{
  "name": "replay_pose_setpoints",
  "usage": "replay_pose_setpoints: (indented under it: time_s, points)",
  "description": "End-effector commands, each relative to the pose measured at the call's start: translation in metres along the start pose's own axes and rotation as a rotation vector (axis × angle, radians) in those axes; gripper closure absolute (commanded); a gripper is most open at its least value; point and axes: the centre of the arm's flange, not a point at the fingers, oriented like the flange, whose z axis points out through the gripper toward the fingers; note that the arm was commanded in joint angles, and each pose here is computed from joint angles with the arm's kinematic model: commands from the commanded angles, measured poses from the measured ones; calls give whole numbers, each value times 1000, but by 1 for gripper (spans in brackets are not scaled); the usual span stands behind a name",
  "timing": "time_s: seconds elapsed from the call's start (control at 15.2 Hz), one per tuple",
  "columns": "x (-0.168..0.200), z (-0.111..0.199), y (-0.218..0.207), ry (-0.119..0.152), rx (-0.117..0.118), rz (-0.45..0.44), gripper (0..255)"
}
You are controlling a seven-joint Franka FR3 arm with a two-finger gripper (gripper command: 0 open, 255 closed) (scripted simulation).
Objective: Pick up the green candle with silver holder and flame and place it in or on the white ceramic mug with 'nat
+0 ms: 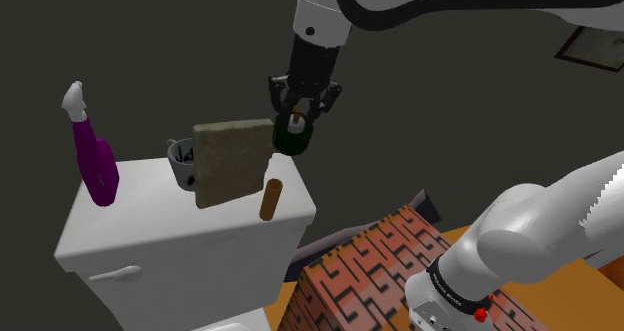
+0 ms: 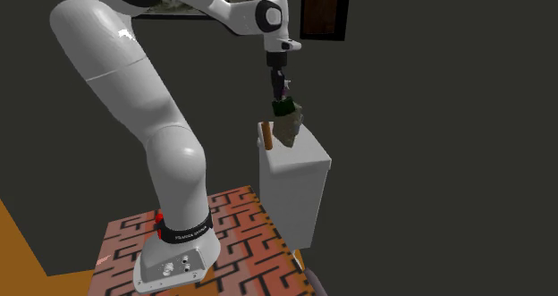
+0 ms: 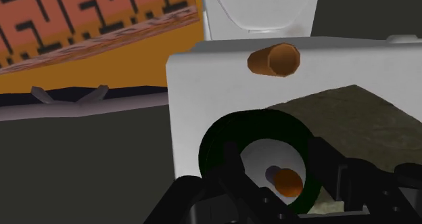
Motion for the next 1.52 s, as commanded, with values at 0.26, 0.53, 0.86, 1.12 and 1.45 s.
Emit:
replay_pose_setpoints:
  time_s: [0.26, 0.53, 0.86, 1.12, 1.45]
  points:
    - [38, -10, -67, 0, 1, 0, 255]
    - [63, -14, -114, 0, 1, 0, 255]
    - [95, -20, -171, 0, 1, 0, 255]
    - [115, -24, -208, 0, 1, 0, 255]
    - [115, 3, -208, 0, 1, 0, 255]
